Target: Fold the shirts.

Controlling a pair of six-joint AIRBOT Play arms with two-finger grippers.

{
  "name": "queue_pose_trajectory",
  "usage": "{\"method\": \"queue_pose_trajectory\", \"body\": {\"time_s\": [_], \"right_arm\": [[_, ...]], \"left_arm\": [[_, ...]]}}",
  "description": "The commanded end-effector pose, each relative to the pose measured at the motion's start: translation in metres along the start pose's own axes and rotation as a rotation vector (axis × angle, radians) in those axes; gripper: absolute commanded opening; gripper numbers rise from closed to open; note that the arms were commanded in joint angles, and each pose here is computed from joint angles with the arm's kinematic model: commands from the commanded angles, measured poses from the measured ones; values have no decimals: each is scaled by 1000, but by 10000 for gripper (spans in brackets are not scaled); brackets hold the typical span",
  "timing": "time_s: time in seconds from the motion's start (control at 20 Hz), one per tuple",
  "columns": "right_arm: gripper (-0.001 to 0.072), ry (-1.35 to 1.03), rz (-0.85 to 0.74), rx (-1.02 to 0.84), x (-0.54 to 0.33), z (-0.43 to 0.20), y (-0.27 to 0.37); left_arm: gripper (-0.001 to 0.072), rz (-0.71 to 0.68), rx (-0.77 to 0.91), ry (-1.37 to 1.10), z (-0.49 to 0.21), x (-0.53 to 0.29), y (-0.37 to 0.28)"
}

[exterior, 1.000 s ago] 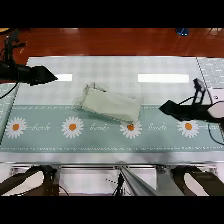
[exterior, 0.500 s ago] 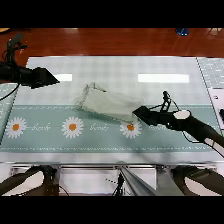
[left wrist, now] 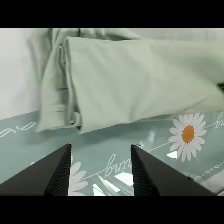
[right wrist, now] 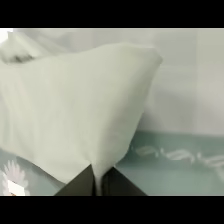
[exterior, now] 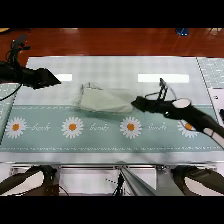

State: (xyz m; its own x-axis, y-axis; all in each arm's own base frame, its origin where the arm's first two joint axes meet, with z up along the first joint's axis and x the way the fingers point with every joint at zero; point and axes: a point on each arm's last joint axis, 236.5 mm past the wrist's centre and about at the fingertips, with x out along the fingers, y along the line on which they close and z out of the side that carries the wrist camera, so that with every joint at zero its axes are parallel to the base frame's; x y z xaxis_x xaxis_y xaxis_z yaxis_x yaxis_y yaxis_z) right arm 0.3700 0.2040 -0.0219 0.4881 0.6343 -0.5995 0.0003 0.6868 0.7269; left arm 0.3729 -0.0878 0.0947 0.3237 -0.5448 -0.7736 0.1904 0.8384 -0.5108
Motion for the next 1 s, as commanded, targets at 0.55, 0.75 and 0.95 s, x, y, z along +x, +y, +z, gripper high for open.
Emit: {"method": "queue_pose_trajectory", "body": {"time_s": [0.55,0.75,0.95], "right_arm": [[25,-189,-907,545,-394,-22,-211],[25,-40,-1131,836,-456,-116,-224],[26,39,-1279,947,-491,-158,-220]], "left_arm": [[458,68,-26,-162,45,12,29],[458,80,-23,-197,53,10,31],[458,101,-23,-259,67,6,37]]}}
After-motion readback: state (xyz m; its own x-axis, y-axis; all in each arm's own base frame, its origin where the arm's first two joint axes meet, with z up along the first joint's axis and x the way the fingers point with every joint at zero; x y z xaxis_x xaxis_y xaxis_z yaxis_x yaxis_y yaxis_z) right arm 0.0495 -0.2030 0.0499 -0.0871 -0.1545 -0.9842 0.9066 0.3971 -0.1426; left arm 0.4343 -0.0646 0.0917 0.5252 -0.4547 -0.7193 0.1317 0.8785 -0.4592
